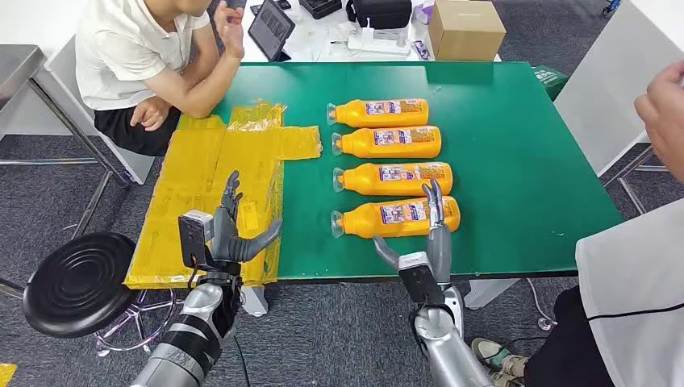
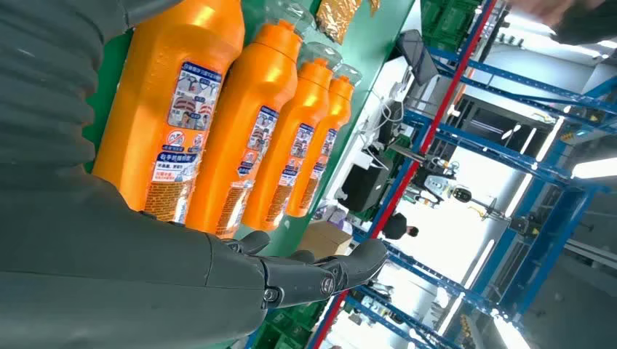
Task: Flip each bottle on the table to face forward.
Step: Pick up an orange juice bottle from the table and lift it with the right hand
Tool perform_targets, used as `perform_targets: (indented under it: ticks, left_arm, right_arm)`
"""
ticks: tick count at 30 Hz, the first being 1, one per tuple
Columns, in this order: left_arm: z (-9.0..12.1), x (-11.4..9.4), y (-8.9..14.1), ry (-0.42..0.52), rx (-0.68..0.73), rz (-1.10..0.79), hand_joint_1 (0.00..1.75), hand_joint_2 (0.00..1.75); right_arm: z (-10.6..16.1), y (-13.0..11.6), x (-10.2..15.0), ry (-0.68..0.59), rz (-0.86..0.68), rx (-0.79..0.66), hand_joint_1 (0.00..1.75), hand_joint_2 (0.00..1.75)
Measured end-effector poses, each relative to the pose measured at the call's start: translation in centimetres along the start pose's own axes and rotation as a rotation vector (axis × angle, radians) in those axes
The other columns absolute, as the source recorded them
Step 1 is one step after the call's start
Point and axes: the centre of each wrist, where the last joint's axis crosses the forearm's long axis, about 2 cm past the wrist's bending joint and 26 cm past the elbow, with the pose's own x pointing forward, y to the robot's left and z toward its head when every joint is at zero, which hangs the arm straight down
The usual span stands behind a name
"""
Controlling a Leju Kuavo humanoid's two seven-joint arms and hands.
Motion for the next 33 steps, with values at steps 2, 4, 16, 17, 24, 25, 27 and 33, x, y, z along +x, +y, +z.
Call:
perform_targets:
  ticks: [2,4,16,17,24,25,27,33]
  left_arm:
    - [0.0,0.0,0.0,0.003,0.0,0.002,0.0,1.75]
    - [0.1,-0.2,-0.1,0.008,0.001,0.007,0.0,1.75]
    - [2.0,-1.2,-1.2,0.061,0.012,0.05,0.0,1.75]
    - [2.3,-1.3,-1.4,0.064,0.011,0.056,0.0,1.75]
    - [4.0,-1.2,-2.8,0.067,0.002,0.066,0.0,1.75]
    - [4.1,-1.2,-2.9,0.065,-0.001,0.067,0.0,1.75]
    - [4.2,-1.1,-3.1,0.061,-0.005,0.068,0.0,1.75]
    - [4.4,-0.8,-3.9,0.05,-0.032,0.061,0.0,1.75]
  right_arm:
    - [0.1,0.0,0.0,0.002,0.001,0.001,0.0,1.75]
    - [0.2,0.0,-0.1,0.005,0.003,0.005,0.0,1.75]
    - [1.0,-0.2,-0.2,-0.049,0.137,0.019,0.0,1.75]
    - [1.0,-0.4,-0.3,-0.085,0.191,0.04,0.0,1.75]
    - [0.7,-2.9,-1.8,-0.172,0.432,0.114,0.0,1.75]
    - [0.7,-3.1,-1.9,-0.166,0.438,0.109,0.0,1.75]
    - [0.7,-3.4,-2.1,-0.157,0.448,0.101,0.0,1.75]
    - [0.1,-4.8,-3.1,-0.142,0.662,0.199,0.0,1.75]
